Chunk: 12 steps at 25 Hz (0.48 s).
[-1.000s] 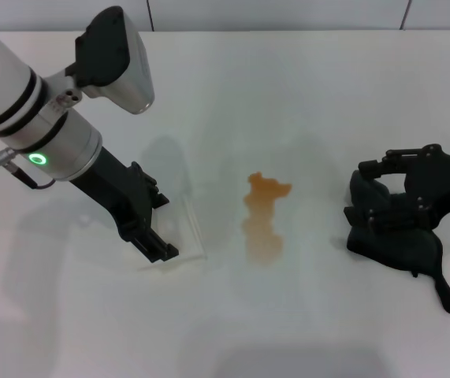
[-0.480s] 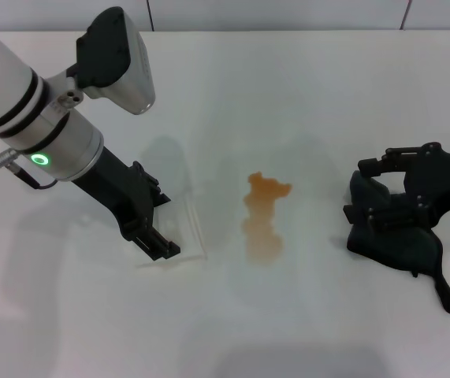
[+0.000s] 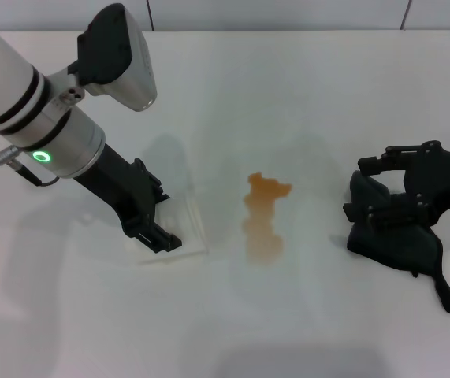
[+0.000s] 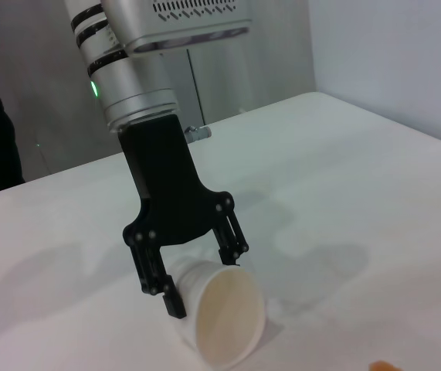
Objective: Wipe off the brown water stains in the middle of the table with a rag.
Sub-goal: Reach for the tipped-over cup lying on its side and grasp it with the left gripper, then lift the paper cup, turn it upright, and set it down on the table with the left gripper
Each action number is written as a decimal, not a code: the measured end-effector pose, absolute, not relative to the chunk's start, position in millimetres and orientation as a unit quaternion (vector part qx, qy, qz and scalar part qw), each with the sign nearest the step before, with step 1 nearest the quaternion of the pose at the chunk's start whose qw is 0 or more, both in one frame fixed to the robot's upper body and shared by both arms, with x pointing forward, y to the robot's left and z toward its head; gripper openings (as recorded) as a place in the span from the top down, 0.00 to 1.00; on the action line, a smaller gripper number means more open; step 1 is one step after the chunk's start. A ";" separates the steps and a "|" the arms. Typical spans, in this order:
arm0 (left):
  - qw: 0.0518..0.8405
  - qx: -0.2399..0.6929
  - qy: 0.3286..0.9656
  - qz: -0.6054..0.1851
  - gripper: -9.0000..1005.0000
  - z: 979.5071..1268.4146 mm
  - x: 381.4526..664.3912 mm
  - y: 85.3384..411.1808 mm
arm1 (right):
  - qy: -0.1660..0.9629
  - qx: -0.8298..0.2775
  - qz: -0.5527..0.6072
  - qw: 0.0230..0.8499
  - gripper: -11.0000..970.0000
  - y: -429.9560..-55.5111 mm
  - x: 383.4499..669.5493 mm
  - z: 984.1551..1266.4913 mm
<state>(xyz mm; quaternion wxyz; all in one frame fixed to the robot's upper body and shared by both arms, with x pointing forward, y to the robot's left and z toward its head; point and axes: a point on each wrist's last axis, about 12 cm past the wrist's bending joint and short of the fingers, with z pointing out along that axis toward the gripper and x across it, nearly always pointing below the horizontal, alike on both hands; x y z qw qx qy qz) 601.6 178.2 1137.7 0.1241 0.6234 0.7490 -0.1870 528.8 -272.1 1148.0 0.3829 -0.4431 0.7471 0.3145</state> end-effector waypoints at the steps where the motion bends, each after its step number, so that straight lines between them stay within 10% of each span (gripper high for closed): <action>1: 0.125 0.623 0.749 -0.187 0.29 1138.0 601.7 178.1 | 0.747 -0.443 0.314 0.383 0.18 -272.4 528.8 1148.1; 12: 0.180 0.598 0.758 -0.190 0.38 1150.2 604.8 186.0 | 0.750 -0.437 0.313 0.387 0.18 -278.2 527.4 1149.6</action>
